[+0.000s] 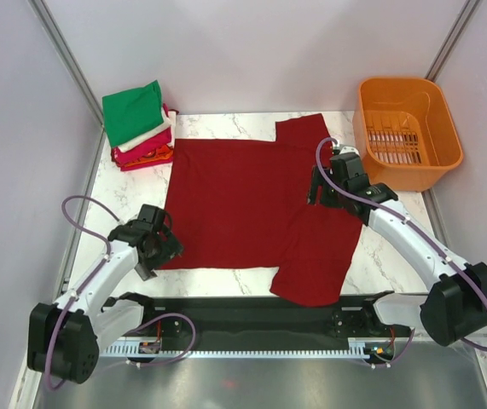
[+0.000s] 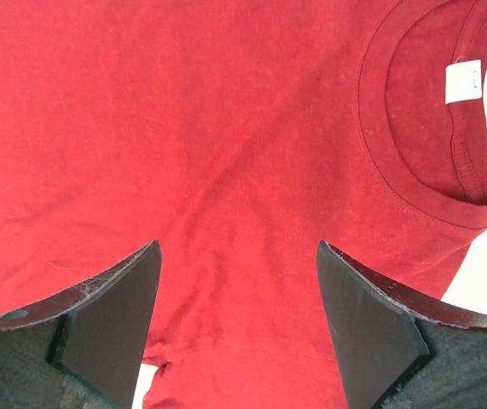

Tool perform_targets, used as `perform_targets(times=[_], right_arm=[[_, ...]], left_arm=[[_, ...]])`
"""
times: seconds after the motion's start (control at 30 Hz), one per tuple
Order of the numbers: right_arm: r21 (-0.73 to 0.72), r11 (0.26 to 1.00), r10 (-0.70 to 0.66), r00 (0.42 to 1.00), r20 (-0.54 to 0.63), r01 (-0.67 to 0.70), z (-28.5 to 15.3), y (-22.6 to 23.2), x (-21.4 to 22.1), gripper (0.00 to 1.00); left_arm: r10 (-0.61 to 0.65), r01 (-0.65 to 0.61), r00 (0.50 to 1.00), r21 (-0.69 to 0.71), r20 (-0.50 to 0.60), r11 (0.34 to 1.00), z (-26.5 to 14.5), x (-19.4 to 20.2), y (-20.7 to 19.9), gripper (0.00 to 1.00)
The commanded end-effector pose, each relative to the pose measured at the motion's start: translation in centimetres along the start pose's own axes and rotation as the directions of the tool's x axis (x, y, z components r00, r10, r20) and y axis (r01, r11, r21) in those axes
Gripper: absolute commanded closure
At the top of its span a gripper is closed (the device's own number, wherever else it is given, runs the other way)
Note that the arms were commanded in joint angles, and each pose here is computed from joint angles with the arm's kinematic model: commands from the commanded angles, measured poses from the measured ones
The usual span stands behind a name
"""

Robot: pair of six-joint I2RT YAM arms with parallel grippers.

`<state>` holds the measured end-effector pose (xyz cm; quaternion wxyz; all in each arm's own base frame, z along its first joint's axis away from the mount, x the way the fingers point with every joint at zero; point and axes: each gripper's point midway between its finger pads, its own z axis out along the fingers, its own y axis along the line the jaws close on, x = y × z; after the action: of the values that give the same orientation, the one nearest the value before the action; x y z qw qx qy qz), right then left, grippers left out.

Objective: Fold and stack the t-shirts
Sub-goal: Flatten the tshirt out

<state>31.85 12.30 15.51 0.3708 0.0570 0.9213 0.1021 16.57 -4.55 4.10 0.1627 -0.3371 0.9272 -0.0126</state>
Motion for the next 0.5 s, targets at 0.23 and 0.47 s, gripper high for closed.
perform_targets(times=[0.23,0.47], right_arm=[[0.007,1.000,-0.017,1.000,-0.006,0.017,1.0,-0.1,0.5,0.18],[-0.024,1.000,0.019,1.000,-0.003,-0.019,-0.2,0.2,0.7,0.17]], left_arm=[[-0.079,0.071,0.996,-0.146,-0.046,0.987,2.1,0.8,2.7,0.04],[-0.117,0.096,0.989,-0.221,-0.085,0.971,3.0,1.7,4.5,0.04]])
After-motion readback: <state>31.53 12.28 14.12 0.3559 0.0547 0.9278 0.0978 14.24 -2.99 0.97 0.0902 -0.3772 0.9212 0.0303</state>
